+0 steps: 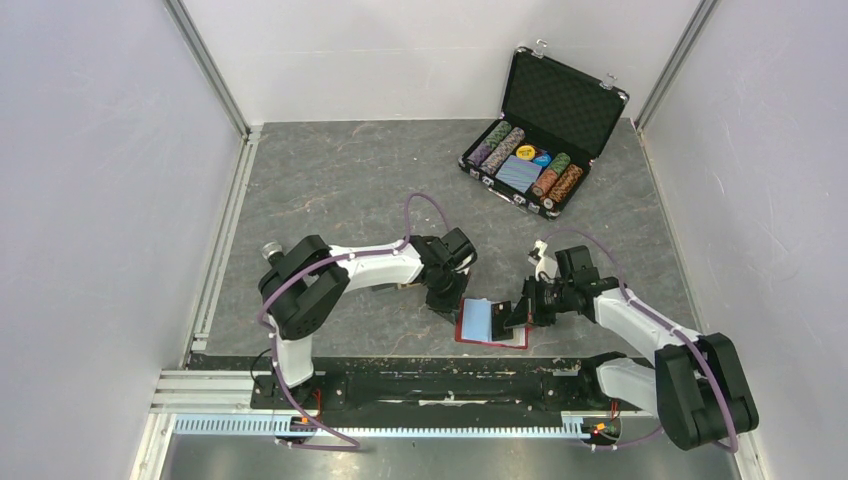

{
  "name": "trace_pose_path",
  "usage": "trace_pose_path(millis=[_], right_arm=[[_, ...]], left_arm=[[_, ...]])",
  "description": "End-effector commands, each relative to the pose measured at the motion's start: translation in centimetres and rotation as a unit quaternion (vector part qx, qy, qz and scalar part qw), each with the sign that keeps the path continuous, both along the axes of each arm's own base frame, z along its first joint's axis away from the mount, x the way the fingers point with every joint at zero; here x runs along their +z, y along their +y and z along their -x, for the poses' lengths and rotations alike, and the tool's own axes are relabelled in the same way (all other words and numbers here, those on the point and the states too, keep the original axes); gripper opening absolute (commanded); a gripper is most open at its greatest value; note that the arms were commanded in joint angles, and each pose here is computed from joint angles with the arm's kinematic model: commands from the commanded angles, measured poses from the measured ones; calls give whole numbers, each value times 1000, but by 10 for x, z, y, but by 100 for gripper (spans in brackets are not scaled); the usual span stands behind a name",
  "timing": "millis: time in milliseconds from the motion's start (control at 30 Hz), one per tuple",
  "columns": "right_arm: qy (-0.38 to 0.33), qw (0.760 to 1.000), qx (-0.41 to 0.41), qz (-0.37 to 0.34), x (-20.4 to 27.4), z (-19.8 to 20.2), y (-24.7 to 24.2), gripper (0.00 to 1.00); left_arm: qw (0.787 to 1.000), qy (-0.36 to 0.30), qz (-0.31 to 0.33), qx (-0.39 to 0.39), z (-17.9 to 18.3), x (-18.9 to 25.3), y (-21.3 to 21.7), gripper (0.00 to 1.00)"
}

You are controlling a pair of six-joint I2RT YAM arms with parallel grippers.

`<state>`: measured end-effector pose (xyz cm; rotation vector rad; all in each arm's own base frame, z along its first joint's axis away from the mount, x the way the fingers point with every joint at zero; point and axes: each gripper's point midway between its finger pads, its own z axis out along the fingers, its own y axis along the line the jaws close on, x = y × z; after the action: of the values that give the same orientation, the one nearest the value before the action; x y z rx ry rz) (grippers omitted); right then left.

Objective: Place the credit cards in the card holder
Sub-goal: Insert the credit card into the card holder.

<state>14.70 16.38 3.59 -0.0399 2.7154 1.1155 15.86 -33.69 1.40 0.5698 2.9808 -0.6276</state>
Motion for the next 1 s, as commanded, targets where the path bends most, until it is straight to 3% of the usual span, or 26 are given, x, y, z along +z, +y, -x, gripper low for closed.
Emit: trace_pose_path(millis=[0, 600, 967], right_arm=[[11, 1000, -8, 4, -8, -1, -2, 0], [10, 998, -8, -62, -12, -3, 15, 0], [-19, 998, 3, -60, -19, -10, 15, 0]], left_arm=[[999, -10, -18, -28, 0, -9, 0, 2], [999, -2, -27, -36, 4, -13, -1, 2], [999, 6, -29, -37, 7, -16, 0, 2]])
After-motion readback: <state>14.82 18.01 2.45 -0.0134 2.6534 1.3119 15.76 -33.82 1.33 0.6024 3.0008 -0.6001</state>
